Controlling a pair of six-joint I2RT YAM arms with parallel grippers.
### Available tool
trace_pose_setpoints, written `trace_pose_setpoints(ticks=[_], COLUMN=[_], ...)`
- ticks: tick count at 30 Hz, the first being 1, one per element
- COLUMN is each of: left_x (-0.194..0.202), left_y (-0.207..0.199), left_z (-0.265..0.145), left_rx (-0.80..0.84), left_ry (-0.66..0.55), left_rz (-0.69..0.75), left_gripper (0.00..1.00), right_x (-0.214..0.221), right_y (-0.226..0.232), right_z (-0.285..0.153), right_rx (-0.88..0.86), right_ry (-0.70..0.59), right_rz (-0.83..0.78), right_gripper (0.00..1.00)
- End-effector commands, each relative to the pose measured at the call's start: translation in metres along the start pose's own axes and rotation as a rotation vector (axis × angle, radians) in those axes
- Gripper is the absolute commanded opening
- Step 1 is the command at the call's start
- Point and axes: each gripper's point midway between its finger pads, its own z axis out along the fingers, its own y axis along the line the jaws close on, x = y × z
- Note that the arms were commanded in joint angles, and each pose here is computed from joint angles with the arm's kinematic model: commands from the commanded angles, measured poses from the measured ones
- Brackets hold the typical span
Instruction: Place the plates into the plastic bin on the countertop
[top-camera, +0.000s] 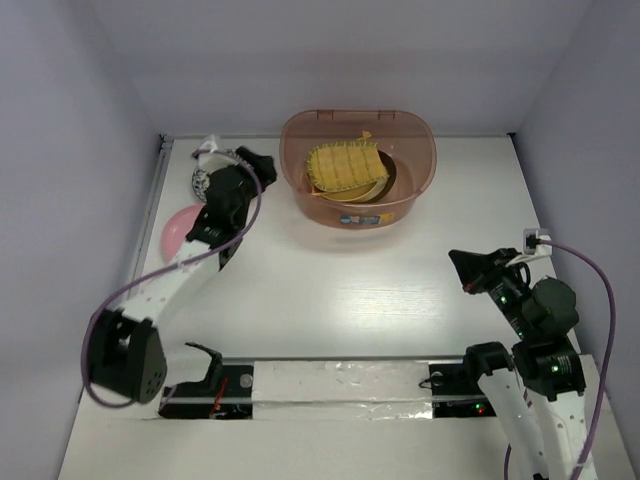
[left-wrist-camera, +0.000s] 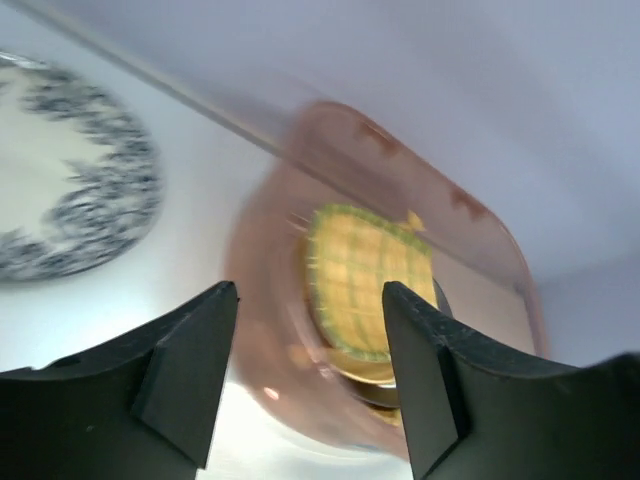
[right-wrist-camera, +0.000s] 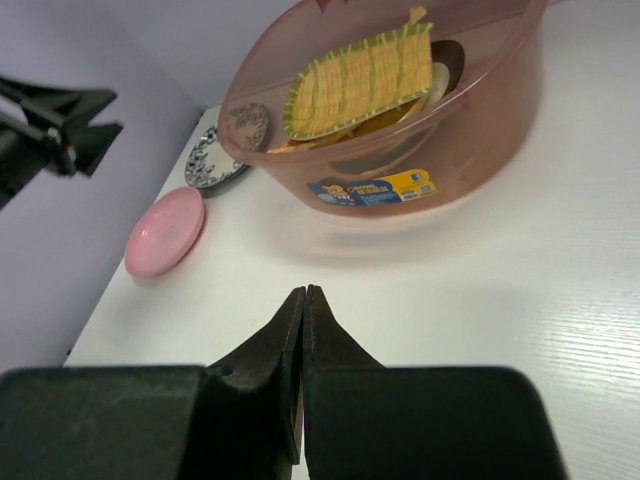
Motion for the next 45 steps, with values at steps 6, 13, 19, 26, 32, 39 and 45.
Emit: trace_pose_setpoints(ticks=[6,13,19,26,32,39,45], left_x=[0.001,0.029,0.06,0.05,0.064,0.073,0.087], left_y=[0.152,0.224,0.274,0.298,0.309,0.318,0.325], left_z=[-0.104,-0.122,-0.119,-0.117,-0.105,-0.092,-0.099], left_rx=[-0.375,-0.594,-0.643,-0.729,-0.746,-0.785,-0.827], left_ry=[-0.2,-0.13,-0.002,-0.041,0.007,0.042,0.069], left_rz=[-0.237,-0.239,-0.375,-0.366,-0.396,-0.436,-0.461], left_gripper=[0.62,0.57,0.52,0.7,0.66,0.54,0.26], right_x=[0.005,0.01,0.023,0.028,0.035,0.038,0.034], right_y=[0.027,0.023,0.017,0.02,0.016,0.015,0.013], right_z=[0.013,0.017,0.026,0.029,0.035,0.036,0.036], right_rx=[-0.174,-0.148,-0.14,-0.167,-0.162,-0.164,-0.142], right_ry=[0.048,0.092,0.163,0.187,0.218,0.223,0.205], right_rz=[-0.015,-0.02,-0.006,-0.003,0.011,0.016,0.014], right_gripper=[0.0,0.11,0.23,0.27,0.27,0.27,0.26])
